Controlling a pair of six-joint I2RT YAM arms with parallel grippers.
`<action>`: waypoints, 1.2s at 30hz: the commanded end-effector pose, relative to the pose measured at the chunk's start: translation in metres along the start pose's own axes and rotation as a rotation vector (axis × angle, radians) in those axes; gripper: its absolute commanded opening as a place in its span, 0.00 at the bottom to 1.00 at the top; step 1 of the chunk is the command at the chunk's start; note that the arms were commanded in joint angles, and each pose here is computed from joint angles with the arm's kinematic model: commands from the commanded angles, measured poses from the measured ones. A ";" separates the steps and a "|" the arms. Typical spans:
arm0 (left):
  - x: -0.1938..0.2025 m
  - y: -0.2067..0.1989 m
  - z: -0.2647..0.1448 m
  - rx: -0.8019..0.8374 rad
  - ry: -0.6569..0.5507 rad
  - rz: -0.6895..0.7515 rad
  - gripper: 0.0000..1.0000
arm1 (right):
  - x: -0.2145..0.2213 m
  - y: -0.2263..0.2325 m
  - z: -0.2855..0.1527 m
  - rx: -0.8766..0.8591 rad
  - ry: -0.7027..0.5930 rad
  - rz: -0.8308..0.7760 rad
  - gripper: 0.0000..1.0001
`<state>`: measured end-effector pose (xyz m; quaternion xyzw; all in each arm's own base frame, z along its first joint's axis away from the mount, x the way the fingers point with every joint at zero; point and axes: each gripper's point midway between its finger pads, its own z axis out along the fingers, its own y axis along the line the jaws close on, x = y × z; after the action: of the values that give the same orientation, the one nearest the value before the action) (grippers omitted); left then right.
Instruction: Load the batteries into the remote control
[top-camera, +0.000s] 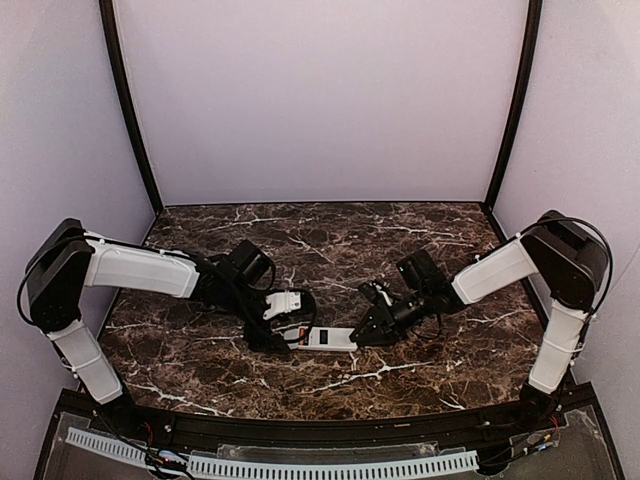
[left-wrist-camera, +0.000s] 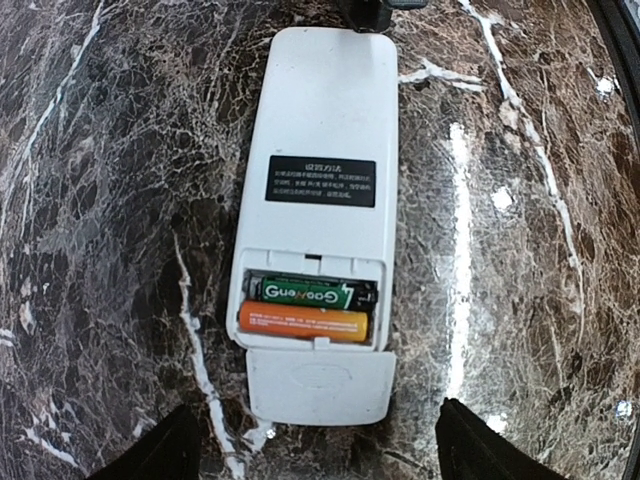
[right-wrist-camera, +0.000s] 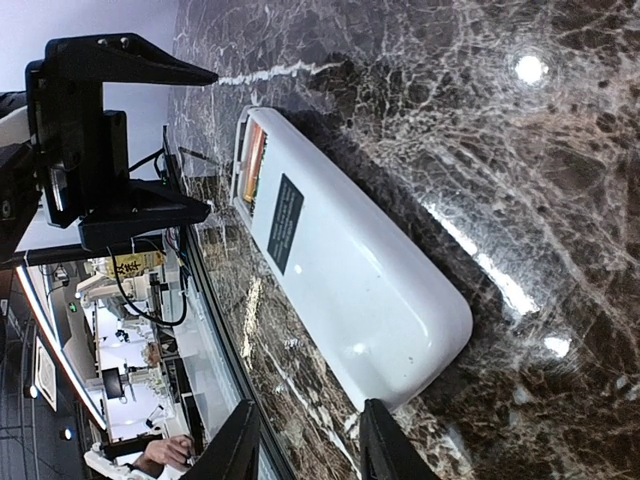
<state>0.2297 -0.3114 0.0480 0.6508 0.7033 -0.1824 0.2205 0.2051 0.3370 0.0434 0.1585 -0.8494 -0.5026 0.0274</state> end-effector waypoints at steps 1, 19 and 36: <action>0.004 -0.006 0.006 0.045 -0.007 0.008 0.80 | -0.005 -0.013 -0.004 0.076 -0.030 0.013 0.35; 0.012 -0.008 0.008 0.018 -0.029 0.018 0.79 | -0.013 -0.015 -0.019 0.147 -0.076 0.001 0.41; 0.008 -0.003 0.017 0.059 -0.080 0.066 0.68 | -0.012 -0.028 -0.007 0.133 -0.047 0.024 0.41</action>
<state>0.2288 -0.3107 0.0280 0.6654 0.6768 -0.2055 0.2384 0.2215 0.3208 0.0325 0.1394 -0.8836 -0.4469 -0.0018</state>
